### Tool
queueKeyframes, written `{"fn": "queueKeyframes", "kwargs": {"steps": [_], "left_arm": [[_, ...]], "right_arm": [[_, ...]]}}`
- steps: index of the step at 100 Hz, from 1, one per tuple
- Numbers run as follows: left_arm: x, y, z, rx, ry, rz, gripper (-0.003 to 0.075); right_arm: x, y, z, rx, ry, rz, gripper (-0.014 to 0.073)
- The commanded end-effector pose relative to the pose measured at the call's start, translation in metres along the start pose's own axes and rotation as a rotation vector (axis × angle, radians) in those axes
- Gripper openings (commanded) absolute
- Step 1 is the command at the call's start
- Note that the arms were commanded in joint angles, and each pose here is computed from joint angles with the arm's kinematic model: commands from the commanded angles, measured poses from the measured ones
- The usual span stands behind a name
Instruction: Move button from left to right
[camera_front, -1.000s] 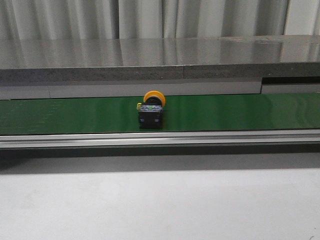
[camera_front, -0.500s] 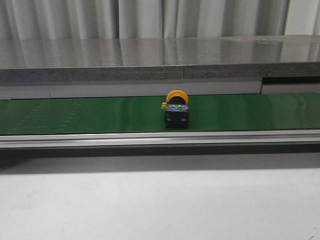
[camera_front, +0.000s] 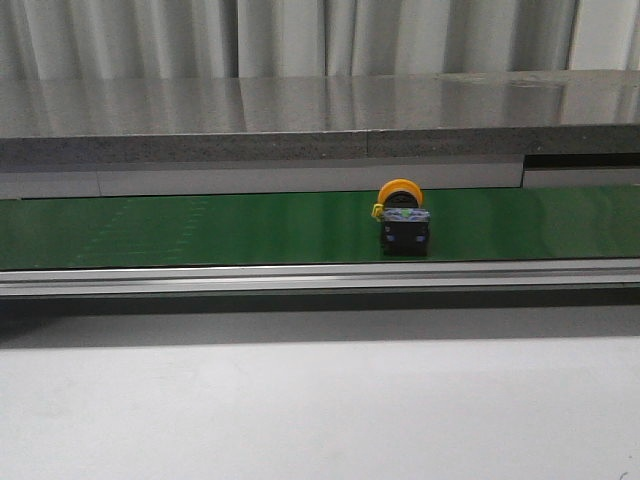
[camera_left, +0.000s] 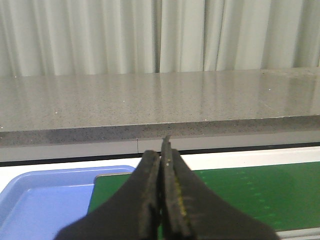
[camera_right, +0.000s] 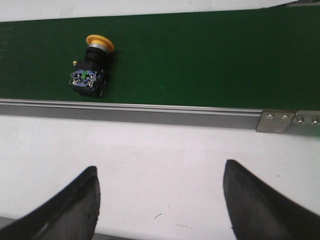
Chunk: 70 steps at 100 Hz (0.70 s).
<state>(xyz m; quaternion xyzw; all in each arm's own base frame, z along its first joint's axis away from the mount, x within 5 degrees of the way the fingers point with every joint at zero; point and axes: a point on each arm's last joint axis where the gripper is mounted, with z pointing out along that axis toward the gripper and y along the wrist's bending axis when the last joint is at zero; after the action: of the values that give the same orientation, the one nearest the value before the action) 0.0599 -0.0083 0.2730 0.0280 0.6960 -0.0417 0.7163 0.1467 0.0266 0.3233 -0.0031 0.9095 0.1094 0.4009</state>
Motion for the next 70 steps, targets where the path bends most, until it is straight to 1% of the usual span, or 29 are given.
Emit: {"fn": "queueKeyframes", "kwargs": {"steps": [1, 21, 38, 50, 70], "left_arm": [[-0.015, 0.002, -0.001, -0.024, -0.089, -0.012, -0.002], [-0.015, 0.002, -0.001, -0.024, -0.089, -0.012, -0.002], [-0.015, 0.002, -0.001, -0.024, -0.089, -0.012, -0.002], [-0.015, 0.002, -0.001, -0.024, -0.089, -0.012, -0.002], [-0.015, 0.002, -0.001, -0.024, -0.089, -0.012, -0.002]], "right_arm": [[-0.019, 0.002, 0.003, -0.009, -0.07, 0.009, 0.0531], [-0.039, 0.001, 0.038, 0.006, 0.019, -0.029, 0.0531], [-0.057, -0.001, 0.069, 0.015, 0.086, -0.023, 0.0531], [-0.069, -0.001, 0.087, 0.018, 0.114, -0.022, 0.0531], [-0.079, -0.003, 0.113, 0.021, 0.156, -0.039, 0.0531]]}}
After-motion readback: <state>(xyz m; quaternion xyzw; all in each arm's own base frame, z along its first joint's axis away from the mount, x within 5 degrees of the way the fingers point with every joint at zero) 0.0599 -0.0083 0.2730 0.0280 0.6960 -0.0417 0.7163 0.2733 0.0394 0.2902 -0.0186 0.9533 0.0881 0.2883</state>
